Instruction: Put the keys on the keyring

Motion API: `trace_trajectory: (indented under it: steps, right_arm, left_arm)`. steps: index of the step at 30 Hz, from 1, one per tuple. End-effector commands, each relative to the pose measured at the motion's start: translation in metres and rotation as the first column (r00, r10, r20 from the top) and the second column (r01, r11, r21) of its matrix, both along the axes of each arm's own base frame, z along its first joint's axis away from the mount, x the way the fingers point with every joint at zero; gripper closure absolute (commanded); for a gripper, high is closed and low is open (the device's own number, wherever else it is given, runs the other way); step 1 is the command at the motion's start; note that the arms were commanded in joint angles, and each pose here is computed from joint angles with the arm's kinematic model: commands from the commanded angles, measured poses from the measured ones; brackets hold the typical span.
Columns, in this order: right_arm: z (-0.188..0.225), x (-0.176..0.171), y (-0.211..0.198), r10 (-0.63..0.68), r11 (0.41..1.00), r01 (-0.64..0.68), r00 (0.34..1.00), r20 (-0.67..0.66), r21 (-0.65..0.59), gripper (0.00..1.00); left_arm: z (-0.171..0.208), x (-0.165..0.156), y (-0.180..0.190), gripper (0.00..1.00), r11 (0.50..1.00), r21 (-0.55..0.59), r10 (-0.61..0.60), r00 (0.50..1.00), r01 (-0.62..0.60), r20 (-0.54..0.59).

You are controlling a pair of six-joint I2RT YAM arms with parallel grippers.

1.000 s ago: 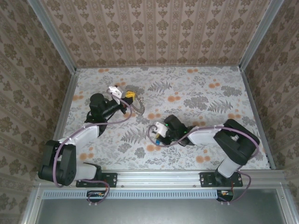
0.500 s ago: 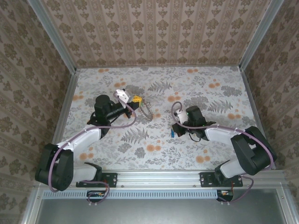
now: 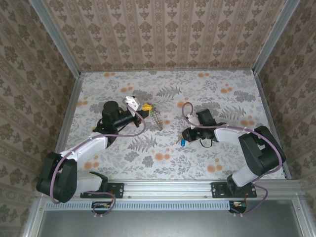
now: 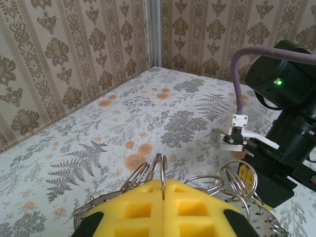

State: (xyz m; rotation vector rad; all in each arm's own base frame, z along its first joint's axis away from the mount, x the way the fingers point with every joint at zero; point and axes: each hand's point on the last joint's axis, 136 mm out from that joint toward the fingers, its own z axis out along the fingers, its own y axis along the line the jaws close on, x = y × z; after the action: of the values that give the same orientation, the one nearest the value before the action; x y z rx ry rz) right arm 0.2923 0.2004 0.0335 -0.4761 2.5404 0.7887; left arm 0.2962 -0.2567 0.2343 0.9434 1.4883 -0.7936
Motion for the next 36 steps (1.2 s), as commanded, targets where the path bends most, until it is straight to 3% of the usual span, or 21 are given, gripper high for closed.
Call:
trace_trajectory:
  steps: [1,5,10,16,19,30,36]
  right_arm:
    - [0.006,0.002,0.007,0.005,0.999,-0.003,0.999,-0.051,0.039,0.87]
    - [0.003,0.001,0.008,0.011,0.999,-0.009,0.997,-0.071,0.034,0.84]
    - [0.004,0.005,-0.001,-0.033,0.999,0.032,0.998,-0.058,-0.014,0.7]
    - [0.003,-0.003,-0.013,-0.055,0.986,0.043,0.996,-0.072,-0.16,0.64]
    - [0.004,-0.003,-0.014,-0.061,0.97,0.055,0.998,-0.019,-0.238,0.62]
    - [-0.008,-0.009,0.001,0.013,0.909,-0.013,1.0,-0.003,-0.417,0.62]
    - [-0.01,-0.008,0.001,0.011,0.901,-0.012,1.0,-0.005,-0.433,0.63]
  left_arm:
    - [0.023,-0.003,-0.001,1.0,1.0,-0.018,-0.008,0.996,0.01,0.085]
    - [0.022,-0.003,0.0,1.0,1.0,-0.016,-0.007,0.996,0.008,0.084]
    - [0.023,-0.005,0.0,1.0,1.0,-0.01,-0.009,0.996,0.01,0.086]
    - [0.025,-0.013,-0.006,1.0,0.999,-0.007,-0.035,0.995,0.036,0.093]
    - [0.027,-0.009,-0.002,1.0,1.0,-0.006,0.013,0.994,-0.012,0.109]
    - [0.026,-0.011,0.003,1.0,0.999,0.005,0.034,0.994,-0.035,0.108]
    - [0.024,-0.011,0.003,1.0,0.999,0.01,0.034,0.994,-0.035,0.104]
